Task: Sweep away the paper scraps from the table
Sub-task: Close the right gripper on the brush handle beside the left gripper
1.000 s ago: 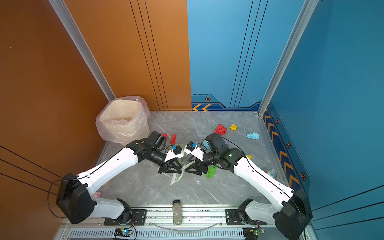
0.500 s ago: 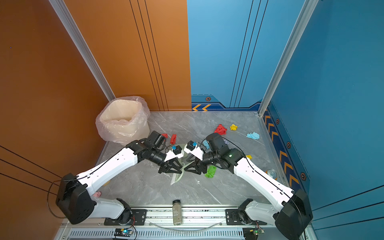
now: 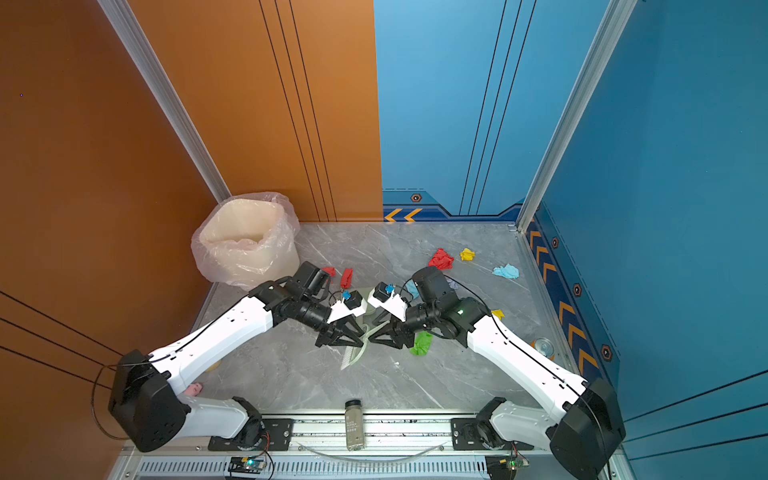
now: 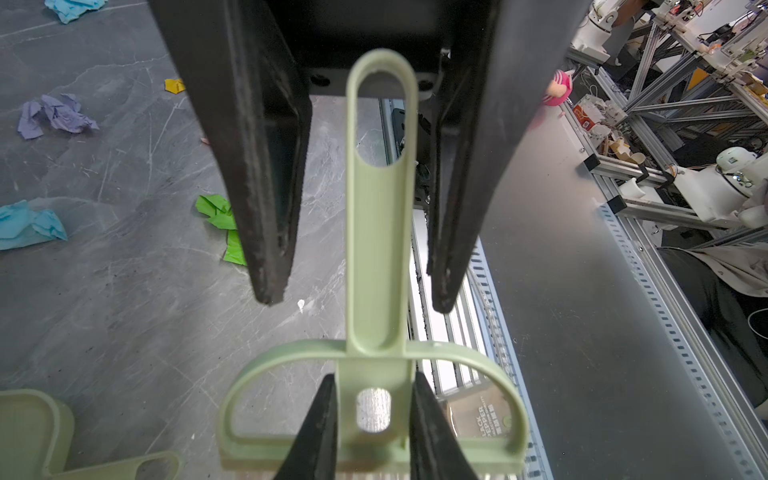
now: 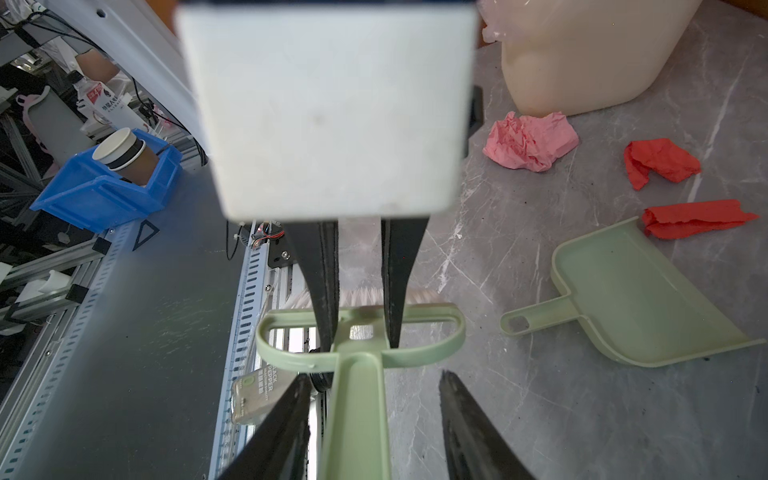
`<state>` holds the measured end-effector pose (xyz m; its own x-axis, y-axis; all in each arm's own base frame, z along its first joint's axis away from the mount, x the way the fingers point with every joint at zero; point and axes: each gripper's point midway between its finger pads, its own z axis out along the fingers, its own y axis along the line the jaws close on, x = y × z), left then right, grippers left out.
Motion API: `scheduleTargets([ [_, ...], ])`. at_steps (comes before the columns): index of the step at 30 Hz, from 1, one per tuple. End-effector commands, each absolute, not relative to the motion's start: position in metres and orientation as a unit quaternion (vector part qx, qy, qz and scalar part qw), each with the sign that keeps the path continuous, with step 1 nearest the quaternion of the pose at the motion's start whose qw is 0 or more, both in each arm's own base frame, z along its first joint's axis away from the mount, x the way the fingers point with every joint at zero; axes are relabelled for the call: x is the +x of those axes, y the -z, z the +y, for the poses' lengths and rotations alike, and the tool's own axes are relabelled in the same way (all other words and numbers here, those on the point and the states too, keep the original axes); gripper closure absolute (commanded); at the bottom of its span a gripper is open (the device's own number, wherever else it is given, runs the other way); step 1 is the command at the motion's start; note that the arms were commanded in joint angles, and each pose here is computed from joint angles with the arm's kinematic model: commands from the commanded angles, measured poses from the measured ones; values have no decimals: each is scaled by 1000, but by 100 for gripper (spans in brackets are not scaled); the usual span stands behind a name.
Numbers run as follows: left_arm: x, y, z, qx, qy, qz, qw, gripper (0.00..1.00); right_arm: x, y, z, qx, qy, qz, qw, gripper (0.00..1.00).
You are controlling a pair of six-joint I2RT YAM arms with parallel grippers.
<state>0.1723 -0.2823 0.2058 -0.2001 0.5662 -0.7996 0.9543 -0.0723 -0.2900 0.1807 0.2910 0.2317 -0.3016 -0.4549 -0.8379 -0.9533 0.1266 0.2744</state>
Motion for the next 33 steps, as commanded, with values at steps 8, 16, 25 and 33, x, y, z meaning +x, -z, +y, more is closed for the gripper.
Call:
scheduleTargets([
  [8, 168, -212, -282, 596, 445, 628, 230, 100, 179, -234, 291, -507, -429, 686, 299, 48],
  [16, 167, -212, -282, 597, 444, 627, 231, 100, 180, -234, 292, -505, -431, 685, 299, 48],
  [25, 168, -212, -282, 597, 444, 627, 232, 100, 180, -233, 293, -504, -432, 685, 300, 52],
  [33, 168, -212, -283, 596, 444, 628, 232, 100, 180, -232, 293, -503, -432, 686, 298, 55],
])
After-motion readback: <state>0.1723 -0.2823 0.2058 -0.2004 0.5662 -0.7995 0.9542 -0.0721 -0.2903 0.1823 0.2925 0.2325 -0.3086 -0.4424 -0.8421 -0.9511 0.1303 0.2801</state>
